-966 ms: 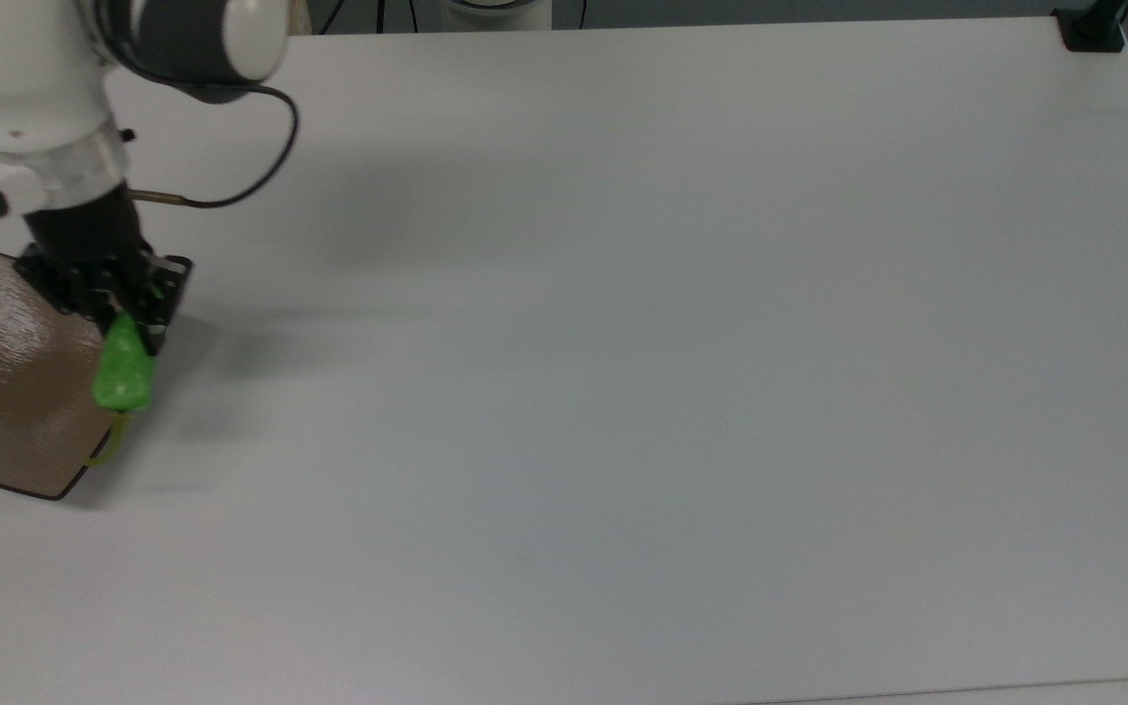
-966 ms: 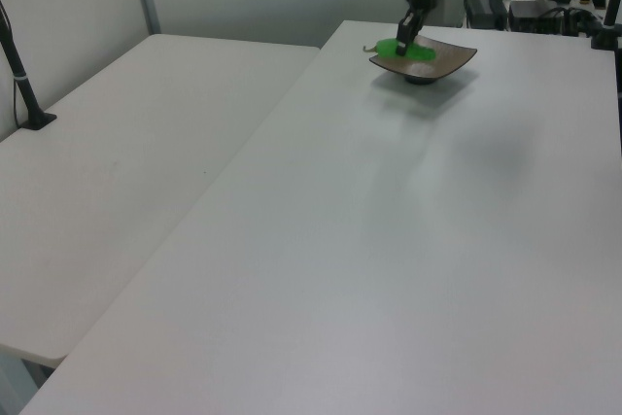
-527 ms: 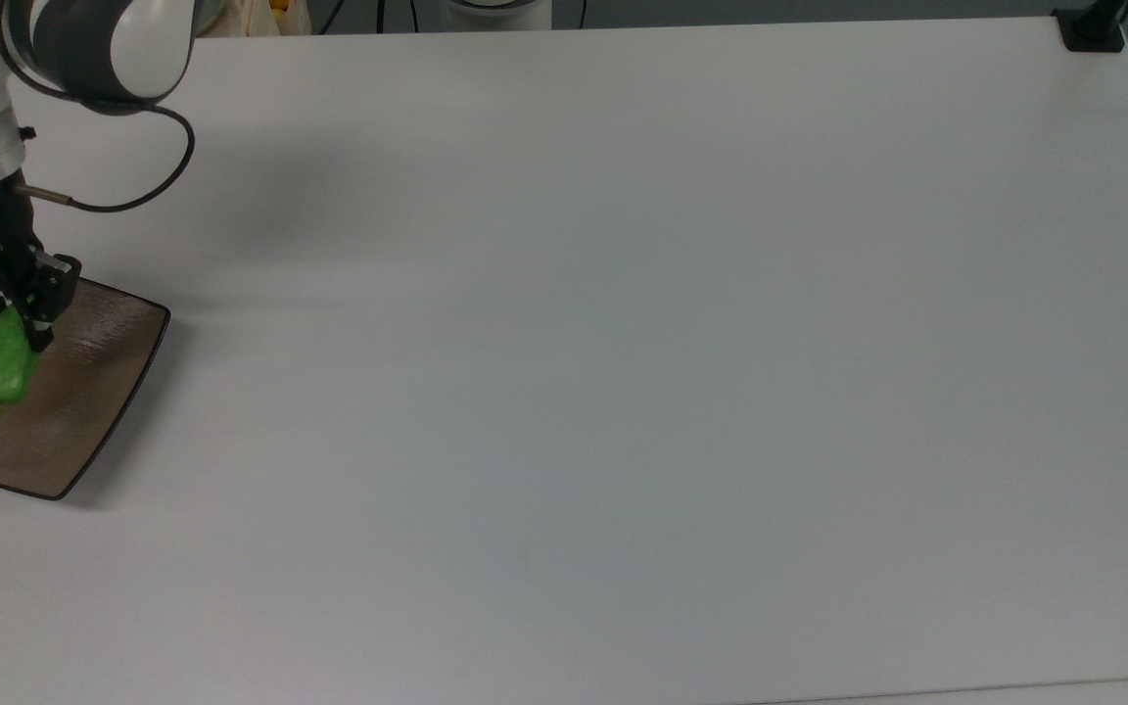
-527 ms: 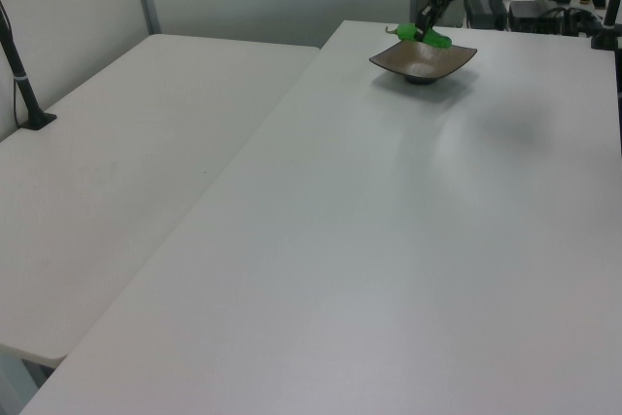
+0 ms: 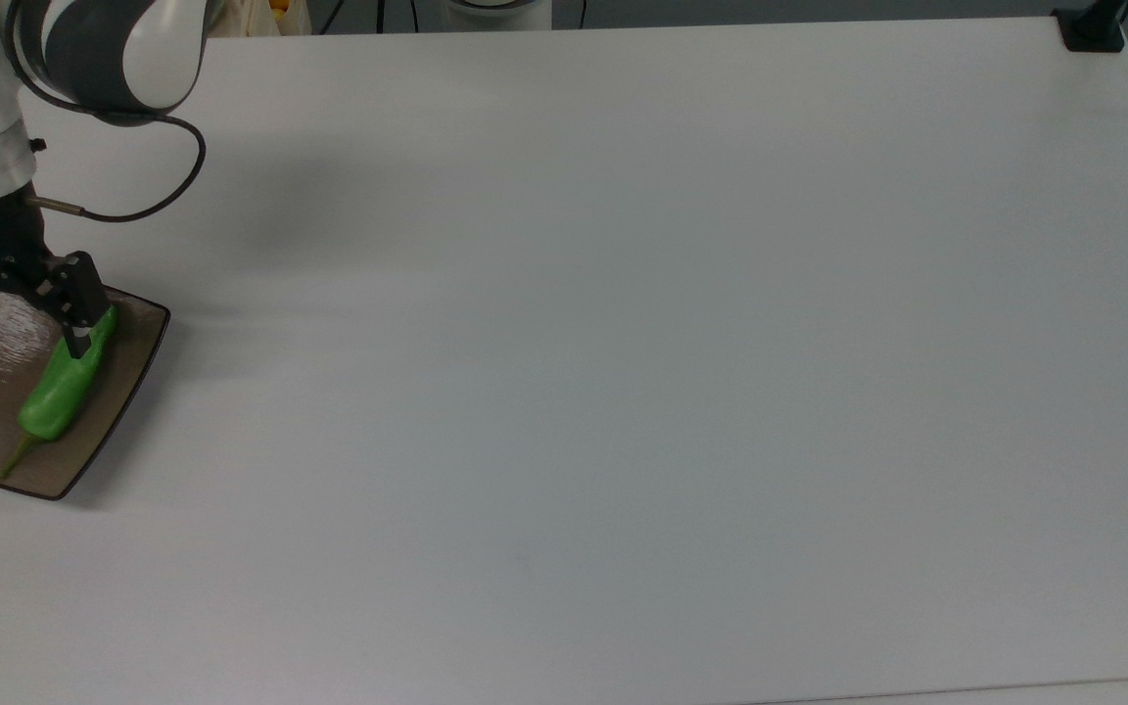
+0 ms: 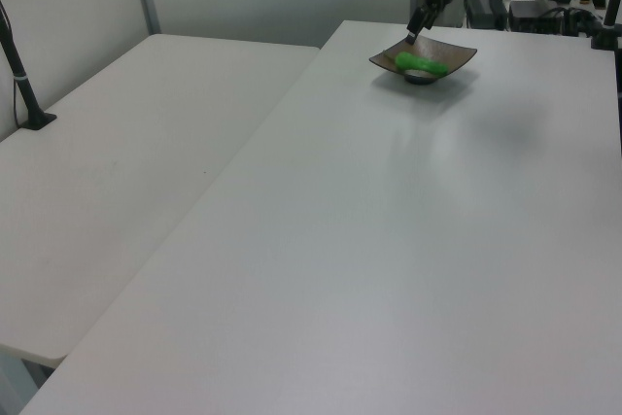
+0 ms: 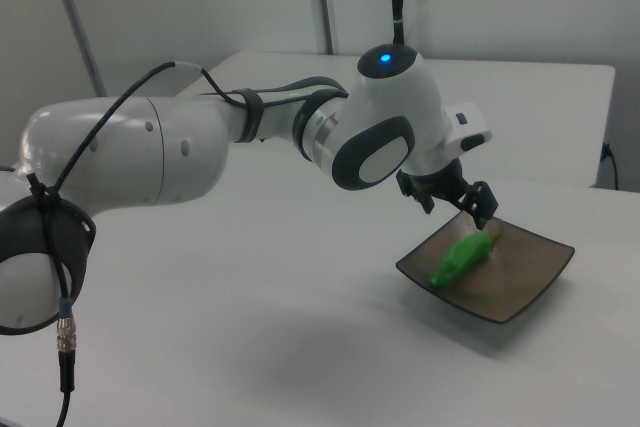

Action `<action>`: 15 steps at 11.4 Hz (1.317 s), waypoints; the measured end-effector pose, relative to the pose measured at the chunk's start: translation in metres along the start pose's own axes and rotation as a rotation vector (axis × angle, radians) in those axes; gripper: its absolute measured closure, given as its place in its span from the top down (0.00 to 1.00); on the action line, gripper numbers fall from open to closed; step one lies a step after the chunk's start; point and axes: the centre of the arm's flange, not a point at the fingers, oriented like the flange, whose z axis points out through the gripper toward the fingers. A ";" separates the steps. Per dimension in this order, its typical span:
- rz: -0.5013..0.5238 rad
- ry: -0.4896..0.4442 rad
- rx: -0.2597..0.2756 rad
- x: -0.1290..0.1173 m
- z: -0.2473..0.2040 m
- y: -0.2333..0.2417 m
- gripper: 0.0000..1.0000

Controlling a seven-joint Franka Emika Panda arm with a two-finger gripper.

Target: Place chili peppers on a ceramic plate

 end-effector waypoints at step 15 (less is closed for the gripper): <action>0.082 -0.399 0.235 -0.041 -0.137 -0.166 1.00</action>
